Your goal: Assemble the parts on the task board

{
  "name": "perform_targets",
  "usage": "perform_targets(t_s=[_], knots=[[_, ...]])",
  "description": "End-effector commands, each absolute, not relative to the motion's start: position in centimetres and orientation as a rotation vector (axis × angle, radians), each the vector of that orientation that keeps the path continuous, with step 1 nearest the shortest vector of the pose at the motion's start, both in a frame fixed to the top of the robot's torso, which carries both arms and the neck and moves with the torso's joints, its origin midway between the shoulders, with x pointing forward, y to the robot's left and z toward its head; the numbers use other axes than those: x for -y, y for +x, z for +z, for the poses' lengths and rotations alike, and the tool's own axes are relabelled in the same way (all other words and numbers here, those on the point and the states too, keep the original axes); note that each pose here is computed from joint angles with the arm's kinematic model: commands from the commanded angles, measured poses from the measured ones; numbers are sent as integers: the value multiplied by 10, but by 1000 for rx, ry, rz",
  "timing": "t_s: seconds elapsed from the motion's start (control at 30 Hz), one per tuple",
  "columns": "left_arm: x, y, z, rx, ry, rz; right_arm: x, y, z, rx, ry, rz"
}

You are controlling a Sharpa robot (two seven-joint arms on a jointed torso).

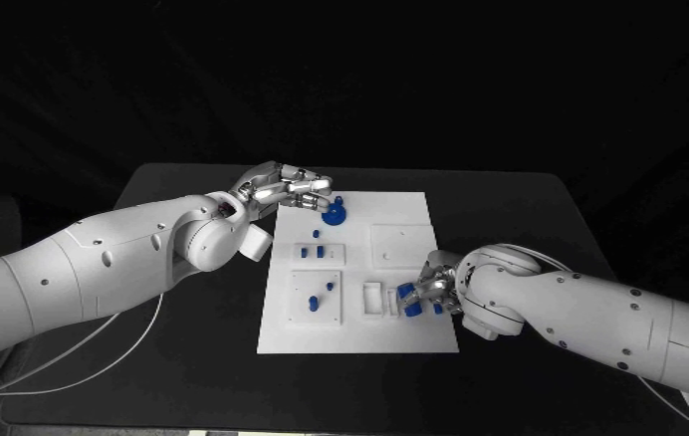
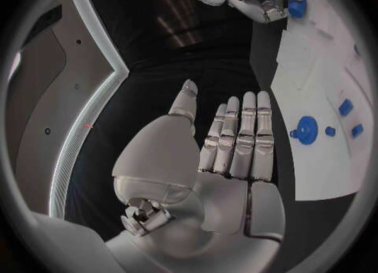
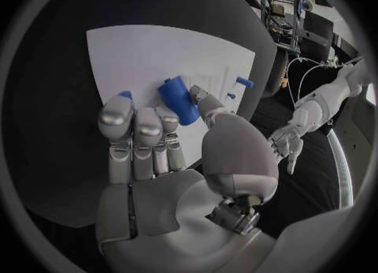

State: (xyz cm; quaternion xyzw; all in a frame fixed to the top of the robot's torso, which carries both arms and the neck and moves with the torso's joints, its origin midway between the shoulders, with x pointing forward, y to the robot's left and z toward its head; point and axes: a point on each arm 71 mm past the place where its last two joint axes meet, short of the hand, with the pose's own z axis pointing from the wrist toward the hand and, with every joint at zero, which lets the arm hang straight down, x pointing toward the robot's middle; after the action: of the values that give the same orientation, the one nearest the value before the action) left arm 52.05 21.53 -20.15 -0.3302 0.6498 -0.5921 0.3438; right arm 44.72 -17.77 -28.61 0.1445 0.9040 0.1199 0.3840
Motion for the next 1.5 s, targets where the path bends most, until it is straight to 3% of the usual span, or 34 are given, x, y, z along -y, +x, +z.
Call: perform_targets(t_s=[0.03,0.57,1.5], knots=[[-213,520,-201,-1696,-855,-1558,173,445,-281,-2312,463,369],[-212,520,-202,-1708,-855,-1553,149,444,-278,-2362,455,437],[-209,519,-203,-1745,-851,-1563,127,454,-292,-2414,375,394]])
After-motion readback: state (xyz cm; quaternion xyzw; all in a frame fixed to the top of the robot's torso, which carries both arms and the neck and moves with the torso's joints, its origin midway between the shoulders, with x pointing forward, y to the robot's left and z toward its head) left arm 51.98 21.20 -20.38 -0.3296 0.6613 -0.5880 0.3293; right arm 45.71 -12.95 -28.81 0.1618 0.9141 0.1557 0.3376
